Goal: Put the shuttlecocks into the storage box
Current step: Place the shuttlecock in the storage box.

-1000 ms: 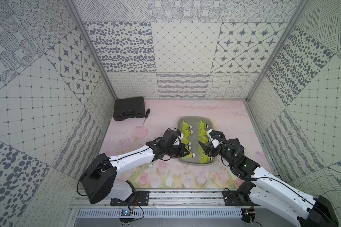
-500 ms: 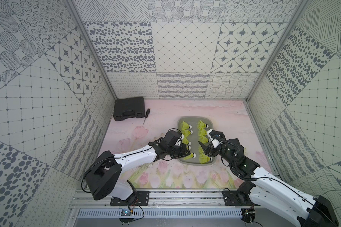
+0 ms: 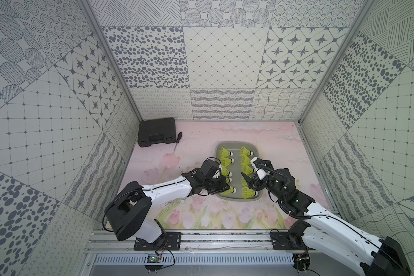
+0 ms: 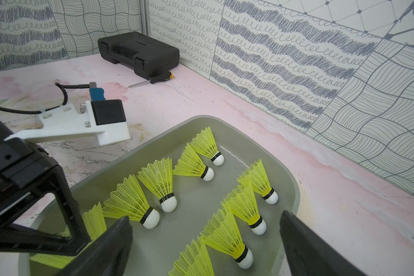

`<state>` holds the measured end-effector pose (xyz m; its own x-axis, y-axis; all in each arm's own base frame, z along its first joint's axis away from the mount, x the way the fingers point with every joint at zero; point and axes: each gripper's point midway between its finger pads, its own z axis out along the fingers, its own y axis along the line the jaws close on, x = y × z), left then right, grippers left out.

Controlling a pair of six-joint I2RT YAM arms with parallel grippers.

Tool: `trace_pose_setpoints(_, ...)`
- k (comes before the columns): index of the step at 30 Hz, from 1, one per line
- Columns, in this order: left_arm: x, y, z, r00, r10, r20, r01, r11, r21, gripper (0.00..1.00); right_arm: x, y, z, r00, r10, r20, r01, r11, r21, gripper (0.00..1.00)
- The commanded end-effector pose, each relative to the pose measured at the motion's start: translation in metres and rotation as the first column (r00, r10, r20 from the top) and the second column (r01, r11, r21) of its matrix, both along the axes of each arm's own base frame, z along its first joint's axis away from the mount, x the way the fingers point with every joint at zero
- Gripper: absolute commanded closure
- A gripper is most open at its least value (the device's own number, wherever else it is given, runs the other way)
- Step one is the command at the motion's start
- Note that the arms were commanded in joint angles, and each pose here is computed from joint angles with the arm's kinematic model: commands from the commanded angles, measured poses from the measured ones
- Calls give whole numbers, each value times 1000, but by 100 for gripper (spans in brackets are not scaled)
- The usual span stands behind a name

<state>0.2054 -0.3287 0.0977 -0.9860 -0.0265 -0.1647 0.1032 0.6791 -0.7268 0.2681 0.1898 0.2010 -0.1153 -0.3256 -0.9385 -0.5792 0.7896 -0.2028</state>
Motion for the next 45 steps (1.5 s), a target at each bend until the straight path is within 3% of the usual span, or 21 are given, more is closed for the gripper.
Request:
trace_pose_setpoints(1,3,7,-7,1000,-1,27,-1,998,60,100,4,-1,6,1000,-18,11,17,999,27,0)
trace_pose_setpoints(17,5,13,-18,999,1,38,-6,993,119,100,5,0,1,1000,-17,-4,17,1000,17,0)
trace_pose_setpoints(29,8,21,-17,997,16,70,-25,989,142,74,6,-2,-1,1000,-23,-10,24,1000,13,0)
trace_pose_setpoints(34,9,25,-12,995,10,94,-25,987,159,69,6,-4,-2,999,-32,-12,32,999,15,0)
trace_pose_setpoints(41,17,40,8,979,15,203,-57,978,203,60,9,-11,-2,997,-77,-3,77,997,18,0)
trace_pose_setpoints(45,30,61,20,956,35,291,-109,963,245,58,17,-28,-4,983,-183,0,183,983,13,0)
